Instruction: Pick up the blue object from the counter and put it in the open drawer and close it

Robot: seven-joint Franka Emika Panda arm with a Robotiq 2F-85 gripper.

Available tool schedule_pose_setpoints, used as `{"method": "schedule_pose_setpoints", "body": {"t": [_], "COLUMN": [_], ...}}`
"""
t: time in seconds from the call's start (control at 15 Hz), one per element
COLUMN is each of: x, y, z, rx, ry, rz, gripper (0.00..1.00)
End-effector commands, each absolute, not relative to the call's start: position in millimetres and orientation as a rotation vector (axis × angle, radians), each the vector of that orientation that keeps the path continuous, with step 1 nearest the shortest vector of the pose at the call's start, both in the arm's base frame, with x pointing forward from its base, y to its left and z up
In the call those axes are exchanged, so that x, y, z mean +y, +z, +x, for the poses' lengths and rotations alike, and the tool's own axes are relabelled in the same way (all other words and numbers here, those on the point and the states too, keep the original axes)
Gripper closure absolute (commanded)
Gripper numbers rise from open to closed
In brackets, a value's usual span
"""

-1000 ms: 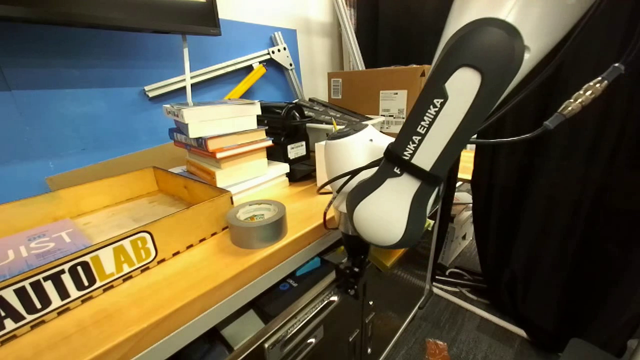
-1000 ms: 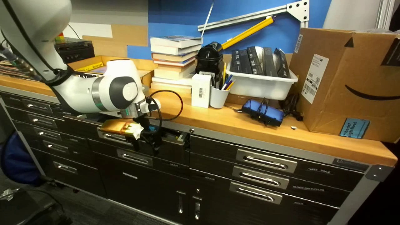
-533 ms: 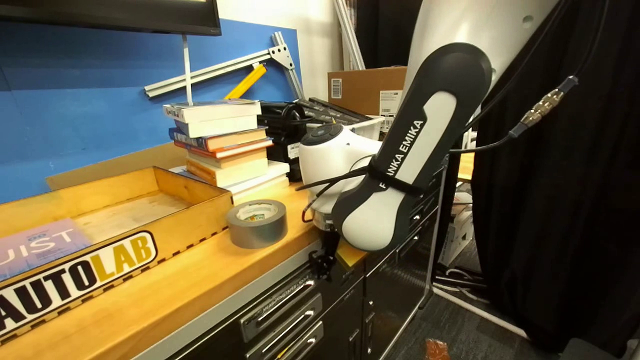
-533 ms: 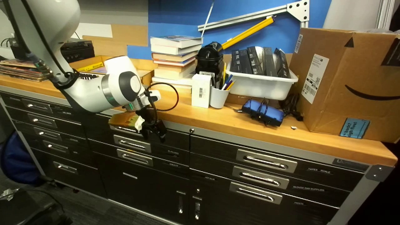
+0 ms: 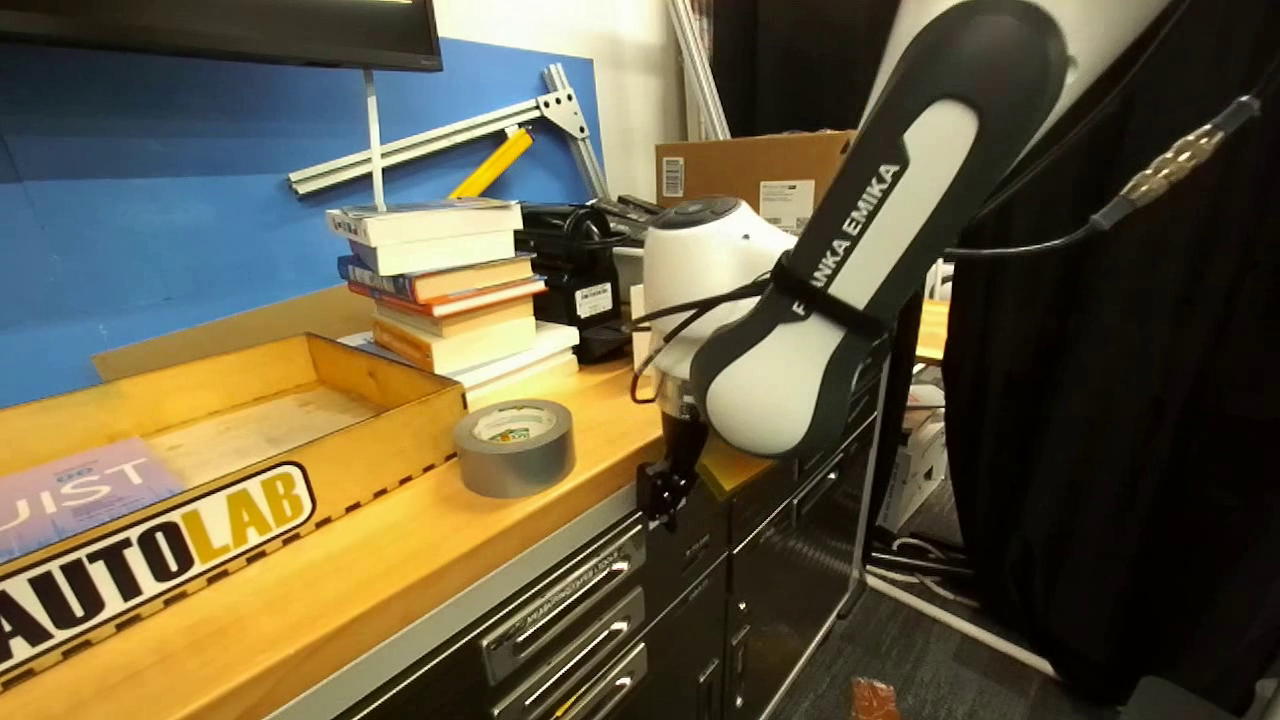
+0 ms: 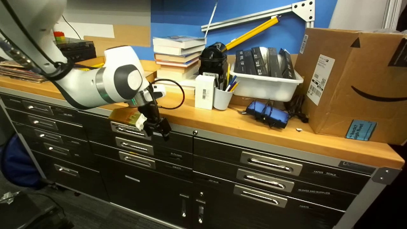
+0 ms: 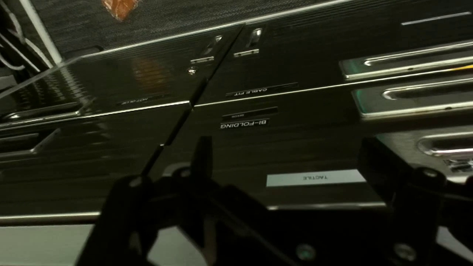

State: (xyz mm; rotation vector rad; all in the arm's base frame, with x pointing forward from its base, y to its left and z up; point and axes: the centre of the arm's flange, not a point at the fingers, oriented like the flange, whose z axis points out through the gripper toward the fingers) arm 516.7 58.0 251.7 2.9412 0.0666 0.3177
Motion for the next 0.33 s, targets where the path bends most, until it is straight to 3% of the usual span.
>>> {"method": "schedule_pose_setpoints", "body": {"t": [0.0, 0.13, 0.2, 0.27], "x": [34, 27, 38, 36], "y": [330, 360, 311, 326], "z": [479, 463, 488, 481], "rx": [0.119, 0.142, 0.107, 0.122], "ry": [0.304, 0.281, 0.283, 0.280], "rz": [3.036, 3.080, 3.045, 3.062], "gripper": [0.00, 0.00, 0.00, 0.00]}}
